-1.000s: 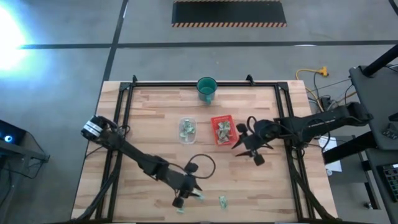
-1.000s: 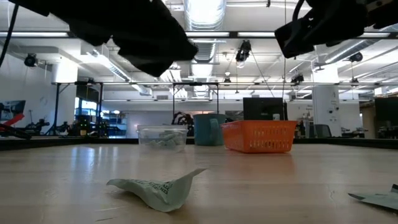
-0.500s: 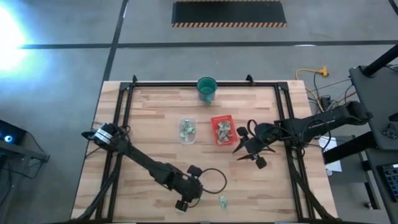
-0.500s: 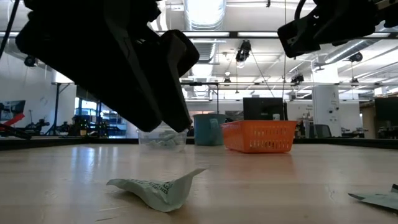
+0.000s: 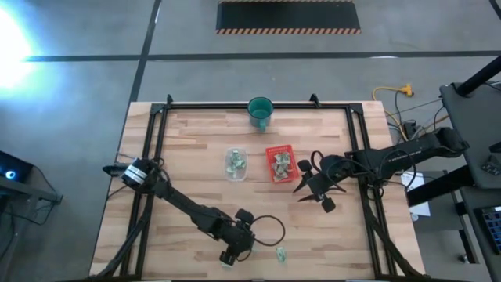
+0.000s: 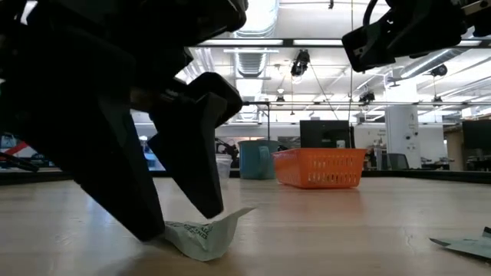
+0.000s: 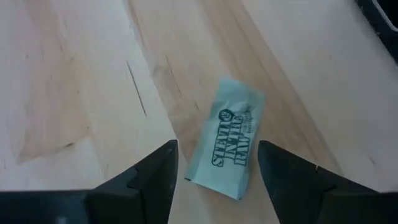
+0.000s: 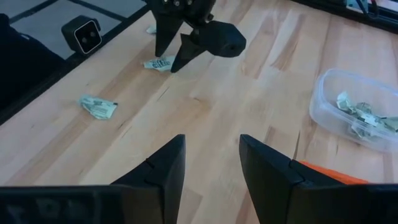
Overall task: Pick and place items into bin
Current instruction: Put the middle stevia packet into the transparent bin
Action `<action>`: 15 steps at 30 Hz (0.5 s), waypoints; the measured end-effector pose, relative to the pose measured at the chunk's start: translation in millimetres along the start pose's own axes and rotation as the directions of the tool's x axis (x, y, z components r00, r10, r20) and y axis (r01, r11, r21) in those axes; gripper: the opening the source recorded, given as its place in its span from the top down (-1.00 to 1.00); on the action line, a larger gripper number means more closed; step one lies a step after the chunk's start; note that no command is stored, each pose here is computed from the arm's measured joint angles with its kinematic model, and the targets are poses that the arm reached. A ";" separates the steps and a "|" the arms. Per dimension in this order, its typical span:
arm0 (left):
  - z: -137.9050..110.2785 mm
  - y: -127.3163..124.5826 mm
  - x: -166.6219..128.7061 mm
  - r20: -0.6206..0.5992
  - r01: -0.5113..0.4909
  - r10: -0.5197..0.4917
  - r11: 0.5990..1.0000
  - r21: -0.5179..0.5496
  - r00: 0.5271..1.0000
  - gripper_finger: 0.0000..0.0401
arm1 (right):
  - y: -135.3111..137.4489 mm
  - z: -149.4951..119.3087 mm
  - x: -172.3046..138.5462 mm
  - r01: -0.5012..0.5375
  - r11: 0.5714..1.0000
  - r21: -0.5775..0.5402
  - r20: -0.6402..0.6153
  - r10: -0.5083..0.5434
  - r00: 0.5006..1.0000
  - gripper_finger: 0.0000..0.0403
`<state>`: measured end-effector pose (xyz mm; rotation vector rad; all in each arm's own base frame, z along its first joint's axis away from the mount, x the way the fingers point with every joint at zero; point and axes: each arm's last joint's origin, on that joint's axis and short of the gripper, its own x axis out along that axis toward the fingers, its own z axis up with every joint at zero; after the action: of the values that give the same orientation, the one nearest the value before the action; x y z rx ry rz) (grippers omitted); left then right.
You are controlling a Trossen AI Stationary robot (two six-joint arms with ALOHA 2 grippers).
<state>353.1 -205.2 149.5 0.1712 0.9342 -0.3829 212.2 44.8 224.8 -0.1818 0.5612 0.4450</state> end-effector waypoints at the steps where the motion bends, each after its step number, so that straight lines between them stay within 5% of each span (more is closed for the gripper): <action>1: -0.3 0.0 0.1 -0.003 0.000 0.000 1.000 0.000 1.000 -0.02 | 0.1 -0.4 0.1 0.000 1.000 0.000 -0.001 0.000 1.000 0.30; 15: -6.5 0.3 2.9 -0.017 -0.004 0.004 1.000 -0.010 1.000 0.31 | 0.0 -0.4 0.1 0.000 1.000 0.000 0.000 0.000 1.000 0.34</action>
<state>349.9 -203.6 143.3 0.1677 0.9520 -0.3737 212.1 44.8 224.4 -0.1818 0.5613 0.4450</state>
